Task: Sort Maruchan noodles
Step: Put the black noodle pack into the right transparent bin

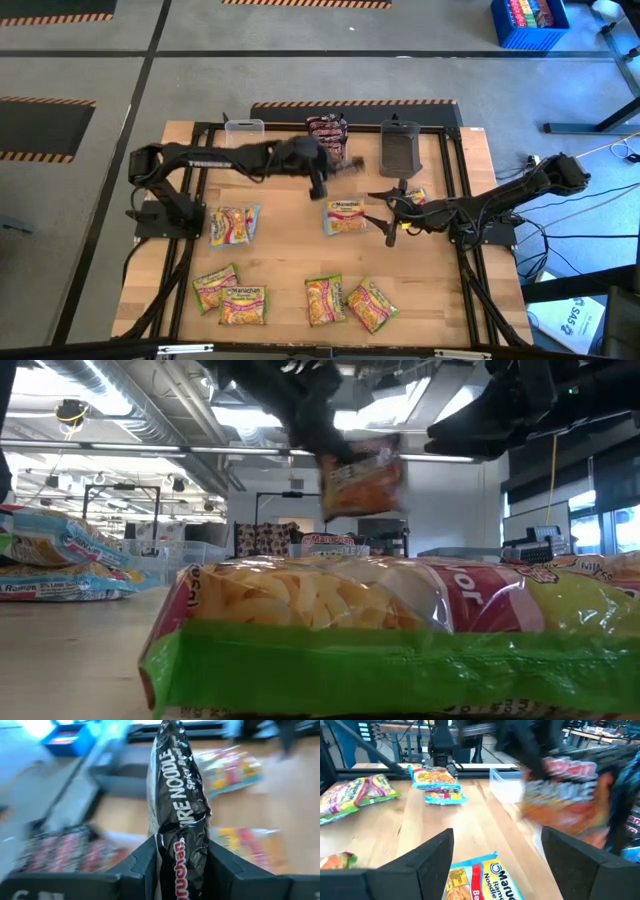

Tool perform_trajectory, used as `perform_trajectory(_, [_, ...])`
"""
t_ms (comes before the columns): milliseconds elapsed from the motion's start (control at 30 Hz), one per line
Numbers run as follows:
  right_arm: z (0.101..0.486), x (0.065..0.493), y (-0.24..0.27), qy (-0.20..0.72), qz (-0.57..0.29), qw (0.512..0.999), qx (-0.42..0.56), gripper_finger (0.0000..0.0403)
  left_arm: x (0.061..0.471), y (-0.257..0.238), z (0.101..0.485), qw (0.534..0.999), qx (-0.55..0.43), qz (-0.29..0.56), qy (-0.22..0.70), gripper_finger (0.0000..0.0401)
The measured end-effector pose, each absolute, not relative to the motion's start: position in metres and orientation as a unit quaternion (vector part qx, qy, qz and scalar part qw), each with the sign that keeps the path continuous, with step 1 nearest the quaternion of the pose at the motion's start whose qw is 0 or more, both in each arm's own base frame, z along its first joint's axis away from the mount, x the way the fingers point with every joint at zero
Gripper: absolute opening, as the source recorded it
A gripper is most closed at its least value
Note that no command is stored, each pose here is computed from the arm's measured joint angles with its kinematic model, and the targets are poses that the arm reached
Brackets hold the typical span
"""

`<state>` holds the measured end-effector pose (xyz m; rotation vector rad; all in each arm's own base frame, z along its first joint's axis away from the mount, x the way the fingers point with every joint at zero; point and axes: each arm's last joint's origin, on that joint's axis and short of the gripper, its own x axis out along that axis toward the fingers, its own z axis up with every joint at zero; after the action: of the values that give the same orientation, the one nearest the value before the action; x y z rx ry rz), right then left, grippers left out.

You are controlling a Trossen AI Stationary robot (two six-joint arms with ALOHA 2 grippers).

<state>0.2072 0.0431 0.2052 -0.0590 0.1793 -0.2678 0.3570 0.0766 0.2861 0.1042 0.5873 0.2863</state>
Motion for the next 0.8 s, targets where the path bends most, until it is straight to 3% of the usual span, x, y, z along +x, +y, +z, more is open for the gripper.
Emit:
perform_trajectory(300, [0.204,0.207,0.042,0.096,-0.154,0.983,-0.034,0.0284,0.338,0.133,0.286,0.929,0.093,0.175,0.314,0.0115])
perform_trajectory(800, [0.201,0.206,0.042,0.101,-0.157,0.982,-0.011,0.0284,0.345,0.175,0.228,0.916,0.044,0.122,0.38,0.0116])
